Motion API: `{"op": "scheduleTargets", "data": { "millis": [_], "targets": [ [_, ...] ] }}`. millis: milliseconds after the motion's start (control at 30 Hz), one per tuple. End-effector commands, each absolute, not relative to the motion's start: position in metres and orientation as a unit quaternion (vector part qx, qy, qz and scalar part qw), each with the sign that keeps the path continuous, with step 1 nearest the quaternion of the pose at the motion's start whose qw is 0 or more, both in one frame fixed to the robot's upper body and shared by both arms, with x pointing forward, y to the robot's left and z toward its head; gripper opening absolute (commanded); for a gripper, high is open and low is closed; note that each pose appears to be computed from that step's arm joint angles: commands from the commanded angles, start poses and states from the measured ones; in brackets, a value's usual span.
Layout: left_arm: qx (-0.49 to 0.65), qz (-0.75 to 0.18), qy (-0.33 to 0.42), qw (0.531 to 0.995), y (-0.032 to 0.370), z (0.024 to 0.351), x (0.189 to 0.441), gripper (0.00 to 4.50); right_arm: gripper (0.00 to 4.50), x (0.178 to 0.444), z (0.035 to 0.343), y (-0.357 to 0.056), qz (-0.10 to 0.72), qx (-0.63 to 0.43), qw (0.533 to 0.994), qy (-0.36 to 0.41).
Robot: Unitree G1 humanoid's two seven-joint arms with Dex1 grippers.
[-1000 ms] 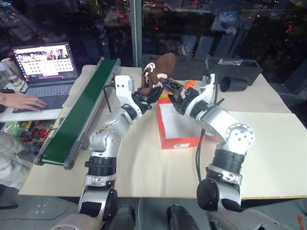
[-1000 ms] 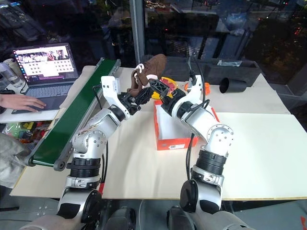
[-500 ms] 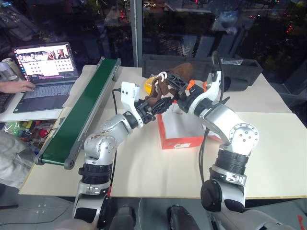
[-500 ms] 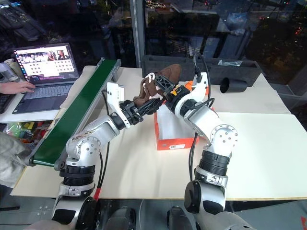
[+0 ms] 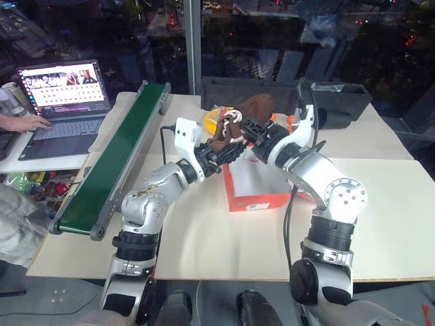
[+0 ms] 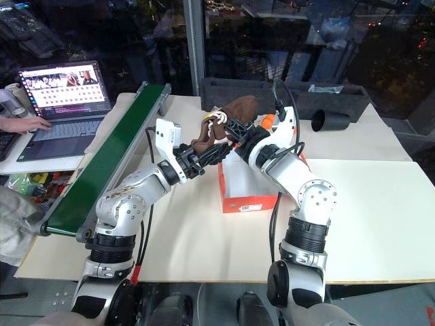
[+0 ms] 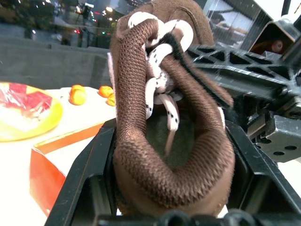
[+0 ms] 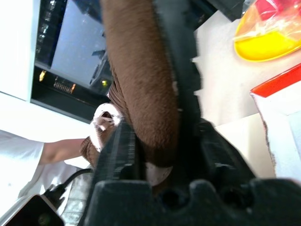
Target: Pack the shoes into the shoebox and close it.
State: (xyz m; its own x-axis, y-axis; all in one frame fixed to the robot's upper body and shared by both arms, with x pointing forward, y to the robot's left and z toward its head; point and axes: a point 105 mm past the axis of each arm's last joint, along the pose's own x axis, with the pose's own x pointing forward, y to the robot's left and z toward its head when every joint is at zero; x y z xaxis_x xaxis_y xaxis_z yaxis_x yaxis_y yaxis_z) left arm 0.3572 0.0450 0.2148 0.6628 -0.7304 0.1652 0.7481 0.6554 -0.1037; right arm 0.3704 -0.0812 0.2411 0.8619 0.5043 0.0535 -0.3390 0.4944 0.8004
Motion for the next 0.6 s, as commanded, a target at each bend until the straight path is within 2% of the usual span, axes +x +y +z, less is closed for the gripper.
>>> {"op": "scheduleTargets", "data": {
  "millis": [33,100,167,233,333,600],
  "targets": [
    [-0.041,-0.432,-0.077,0.898,0.038,0.219,0.347,3.84,0.62,0.367,0.257,-0.087,0.251,0.446,0.857,0.059],
    [0.008,-0.441,-0.068,0.895,0.035,0.206,0.343,4.47,0.62,0.374,0.257,-0.100,0.218,0.444,0.868,0.048],
    [0.036,-0.444,-0.056,0.893,0.038,0.193,0.341,4.47,0.62,0.383,0.254,-0.120,0.175,0.407,0.895,0.042],
    [0.059,-0.442,-0.049,0.894,0.042,0.184,0.341,4.47,0.62,0.389,0.249,-0.132,0.154,0.326,0.931,0.053],
    [0.110,-0.455,-0.044,0.883,0.044,0.170,0.337,4.47,0.62,0.398,0.223,-0.143,0.134,0.183,0.966,0.122],
    [0.133,-0.475,-0.051,0.868,0.036,0.163,0.329,4.47,0.62,0.401,0.146,-0.157,0.140,0.049,0.946,0.287]
  ]
}}
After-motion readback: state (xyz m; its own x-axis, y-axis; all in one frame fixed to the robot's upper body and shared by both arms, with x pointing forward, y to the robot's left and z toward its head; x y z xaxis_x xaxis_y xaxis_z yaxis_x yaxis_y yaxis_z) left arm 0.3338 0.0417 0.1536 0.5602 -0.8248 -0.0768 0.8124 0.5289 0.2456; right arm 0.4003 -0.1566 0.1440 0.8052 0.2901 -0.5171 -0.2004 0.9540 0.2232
